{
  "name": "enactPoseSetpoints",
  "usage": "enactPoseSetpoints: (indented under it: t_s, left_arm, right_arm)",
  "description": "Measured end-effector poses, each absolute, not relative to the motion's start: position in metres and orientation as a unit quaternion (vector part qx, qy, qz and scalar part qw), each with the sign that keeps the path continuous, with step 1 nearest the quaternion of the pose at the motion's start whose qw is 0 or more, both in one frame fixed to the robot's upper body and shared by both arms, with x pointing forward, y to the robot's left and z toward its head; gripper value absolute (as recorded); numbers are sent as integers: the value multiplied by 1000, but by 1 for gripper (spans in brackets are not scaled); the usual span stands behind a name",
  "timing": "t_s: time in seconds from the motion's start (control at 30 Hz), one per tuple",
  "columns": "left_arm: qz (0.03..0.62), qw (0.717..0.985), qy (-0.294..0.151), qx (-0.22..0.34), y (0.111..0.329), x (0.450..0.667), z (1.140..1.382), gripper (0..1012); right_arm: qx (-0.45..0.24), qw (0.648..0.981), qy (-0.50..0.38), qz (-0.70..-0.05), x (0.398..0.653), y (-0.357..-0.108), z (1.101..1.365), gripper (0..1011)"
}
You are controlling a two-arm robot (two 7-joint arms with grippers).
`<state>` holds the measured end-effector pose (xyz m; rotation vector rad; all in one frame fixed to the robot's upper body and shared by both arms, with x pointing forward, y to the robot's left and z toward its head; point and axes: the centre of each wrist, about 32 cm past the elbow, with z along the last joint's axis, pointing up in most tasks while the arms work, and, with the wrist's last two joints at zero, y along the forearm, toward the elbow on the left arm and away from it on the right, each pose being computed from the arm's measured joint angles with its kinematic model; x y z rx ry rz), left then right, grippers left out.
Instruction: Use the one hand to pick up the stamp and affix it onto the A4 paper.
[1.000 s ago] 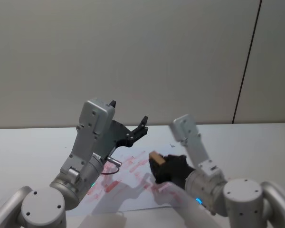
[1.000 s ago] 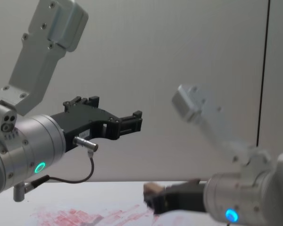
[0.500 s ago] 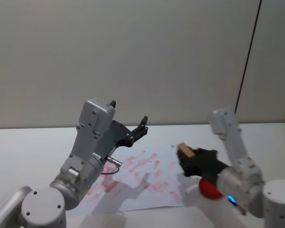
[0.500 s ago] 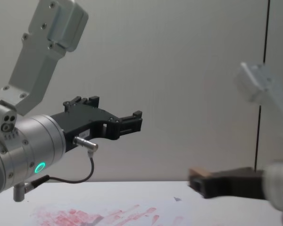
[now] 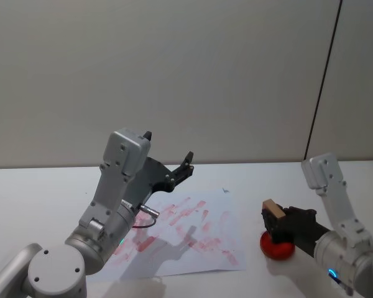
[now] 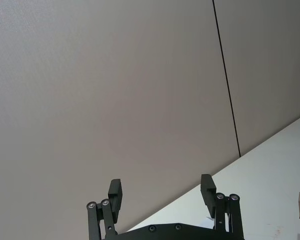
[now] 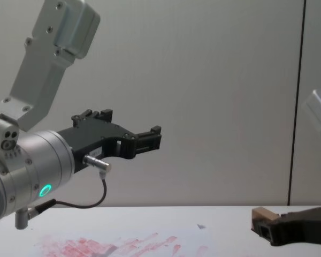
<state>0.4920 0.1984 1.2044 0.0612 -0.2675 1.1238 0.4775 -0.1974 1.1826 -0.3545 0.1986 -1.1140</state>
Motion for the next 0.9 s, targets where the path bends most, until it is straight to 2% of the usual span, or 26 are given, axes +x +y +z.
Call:
enactPoseSetpoints:
  t_s: [0.9]
  left_arm:
    - [531,837,-126,29,198,492,1204,1001]
  right_arm:
    - [-216,823,96,-517,483,-199,1161,221]
